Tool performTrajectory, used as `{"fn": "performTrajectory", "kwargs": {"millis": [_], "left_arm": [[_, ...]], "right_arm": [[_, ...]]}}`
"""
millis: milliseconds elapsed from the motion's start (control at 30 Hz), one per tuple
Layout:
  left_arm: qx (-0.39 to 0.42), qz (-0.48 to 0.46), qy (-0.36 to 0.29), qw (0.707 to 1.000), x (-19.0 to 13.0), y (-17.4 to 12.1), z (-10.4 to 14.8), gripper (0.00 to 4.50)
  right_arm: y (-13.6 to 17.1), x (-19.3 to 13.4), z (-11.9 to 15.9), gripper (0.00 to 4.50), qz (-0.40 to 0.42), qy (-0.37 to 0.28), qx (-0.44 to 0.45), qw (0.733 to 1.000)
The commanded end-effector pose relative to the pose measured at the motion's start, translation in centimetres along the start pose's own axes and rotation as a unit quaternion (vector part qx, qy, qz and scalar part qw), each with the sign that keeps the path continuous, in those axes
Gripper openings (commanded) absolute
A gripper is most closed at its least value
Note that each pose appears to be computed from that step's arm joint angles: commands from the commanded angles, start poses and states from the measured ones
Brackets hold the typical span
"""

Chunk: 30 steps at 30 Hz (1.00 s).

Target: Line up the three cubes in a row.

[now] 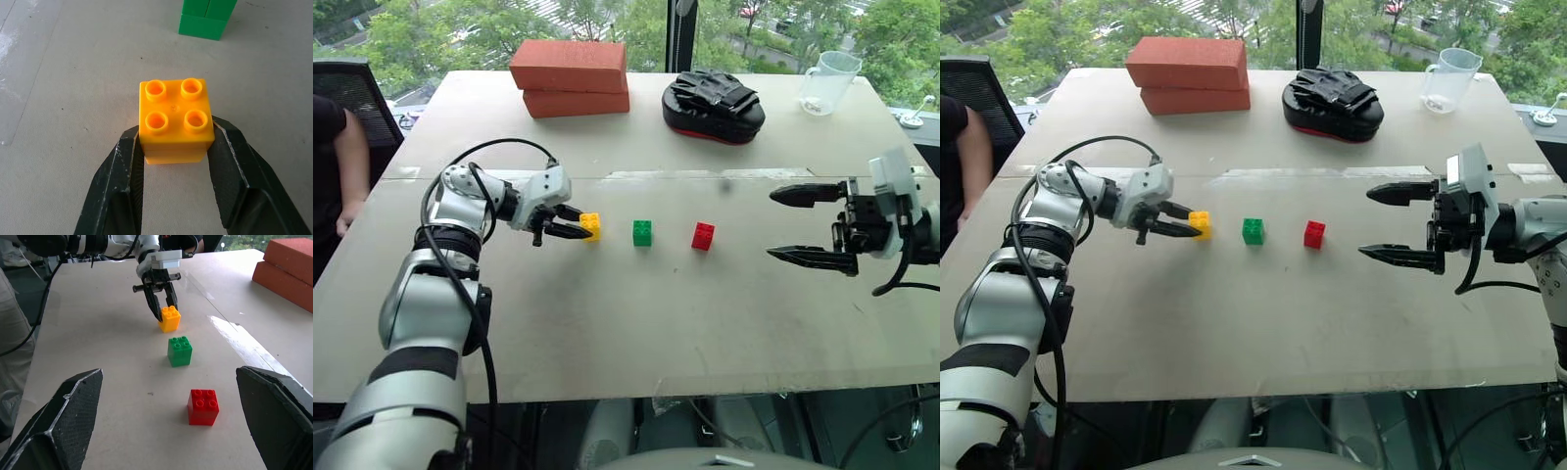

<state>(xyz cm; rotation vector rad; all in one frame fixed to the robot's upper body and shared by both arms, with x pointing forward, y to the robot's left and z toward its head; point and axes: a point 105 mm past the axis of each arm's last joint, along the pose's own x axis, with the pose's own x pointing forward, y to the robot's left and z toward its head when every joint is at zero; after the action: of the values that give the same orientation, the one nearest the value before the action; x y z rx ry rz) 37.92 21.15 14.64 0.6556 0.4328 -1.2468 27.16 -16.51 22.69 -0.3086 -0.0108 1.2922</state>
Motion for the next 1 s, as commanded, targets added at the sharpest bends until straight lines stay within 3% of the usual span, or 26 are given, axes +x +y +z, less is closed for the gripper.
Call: {"fn": "performTrajectory", "kwargs": {"millis": [33,633,733,767,867,1000], "left_arm": [[0.011,-0.014,0.000,1.000,0.0,0.0,0.6,1.23],[0.052,-0.033,-0.009,0.998,0.5,-0.6,0.9,1.23],[0.059,-0.033,-0.010,0.998,0.6,-0.6,1.0,2.58],[0.061,-0.032,-0.011,0.998,0.7,-0.5,1.1,3.30],[0.066,-0.020,-0.023,0.997,0.7,-0.3,1.4,4.25],[0.052,-0.006,-0.043,0.998,-0.3,-0.2,1.3,4.39]], "right_arm": [[0.0,-0.7,1.4,4.50,-0.017,-0.003,-0.033,0.999],[0.5,-1.0,1.0,4.50,-0.024,0.003,-0.025,0.999],[0.6,-1.2,1.0,4.50,-0.025,0.005,-0.023,0.999],[0.6,-1.2,1.0,4.50,-0.026,0.006,-0.023,0.999],[0.8,-1.2,0.9,4.50,-0.026,0.007,-0.021,0.999],[1.3,-1.7,0.7,4.50,-0.030,0.017,-0.016,0.999]]}}
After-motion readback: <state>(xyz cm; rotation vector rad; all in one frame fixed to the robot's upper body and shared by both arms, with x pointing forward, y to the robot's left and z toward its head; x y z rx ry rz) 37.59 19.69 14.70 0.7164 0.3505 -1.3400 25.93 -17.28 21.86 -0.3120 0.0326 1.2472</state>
